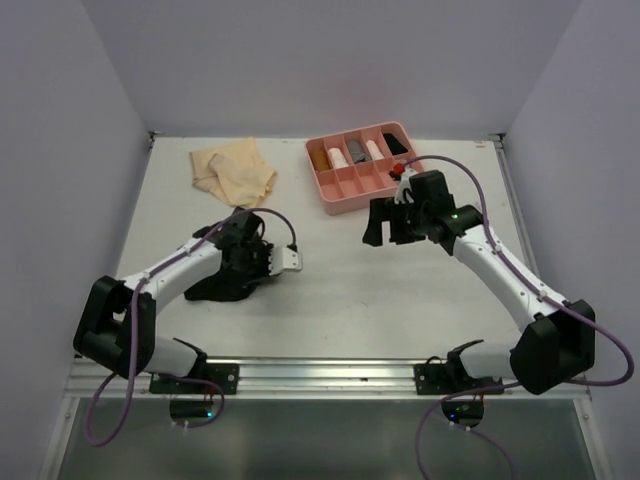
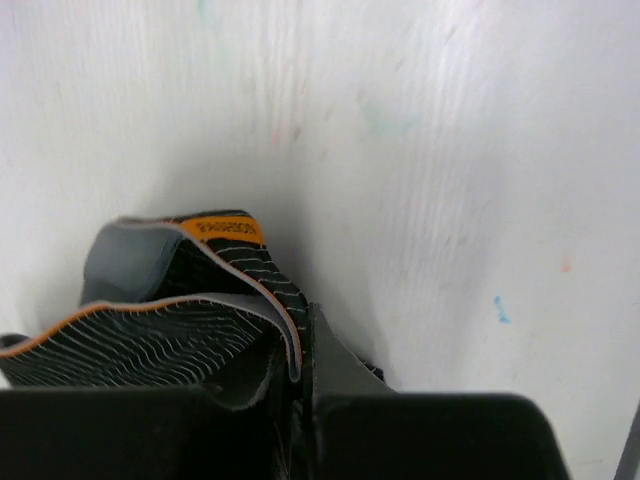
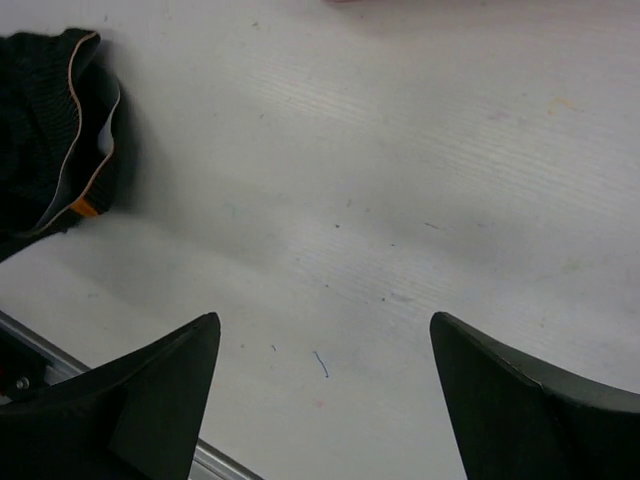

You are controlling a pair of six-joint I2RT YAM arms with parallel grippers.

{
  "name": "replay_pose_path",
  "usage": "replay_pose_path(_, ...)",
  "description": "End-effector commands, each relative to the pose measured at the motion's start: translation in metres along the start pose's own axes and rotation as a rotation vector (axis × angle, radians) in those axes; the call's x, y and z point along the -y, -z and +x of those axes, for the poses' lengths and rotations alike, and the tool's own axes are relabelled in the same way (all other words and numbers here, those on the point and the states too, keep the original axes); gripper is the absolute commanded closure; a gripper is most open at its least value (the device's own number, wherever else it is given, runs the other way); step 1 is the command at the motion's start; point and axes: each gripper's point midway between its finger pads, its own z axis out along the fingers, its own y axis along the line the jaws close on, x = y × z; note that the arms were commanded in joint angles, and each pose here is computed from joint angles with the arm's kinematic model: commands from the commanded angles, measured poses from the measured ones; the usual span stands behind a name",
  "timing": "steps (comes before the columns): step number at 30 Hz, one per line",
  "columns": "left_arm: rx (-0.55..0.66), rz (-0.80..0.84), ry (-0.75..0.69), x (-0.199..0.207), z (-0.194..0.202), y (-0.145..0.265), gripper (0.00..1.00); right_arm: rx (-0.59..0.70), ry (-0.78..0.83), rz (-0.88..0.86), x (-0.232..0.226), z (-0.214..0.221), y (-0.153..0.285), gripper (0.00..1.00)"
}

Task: Roll the underwear
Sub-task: Move the underwear to the center of the board

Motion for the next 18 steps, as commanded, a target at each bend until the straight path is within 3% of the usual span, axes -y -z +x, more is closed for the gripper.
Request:
replay_pose_path(1, 0.180, 0.186, -0.192, 0.033, -0.076, 0.010, 0.99, 0.082, -0.088, 0.037, 0.027, -0.014, 0.016, 0.10)
replay_pose_path(6, 0.258, 0.470, -0.385, 0.109, -0.119, 0.036, 0.99, 0.066, -0.070, 0.060, 0.041, -0.009, 0.024, 0.11)
replay_pose_path(11, 0.565, 0.472, -0.483, 0.119, -0.208, 0.136, 1.00, 0.070, -0.055, 0.085, 0.046, -0.009, 0.027, 0.11)
replay_pose_path(14, 0.651, 0.427, -0.321, 0.104, -0.234, 0.178, 1.00, 0.078, -0.048, 0.088, 0.047, -0.013, 0.028, 0.10)
replay_pose_path(18, 0.541, 0.385, -0.028, 0.056, -0.211, 0.143, 1.00, 0.062, -0.048, 0.059, 0.044, -0.017, 0.022, 0.10)
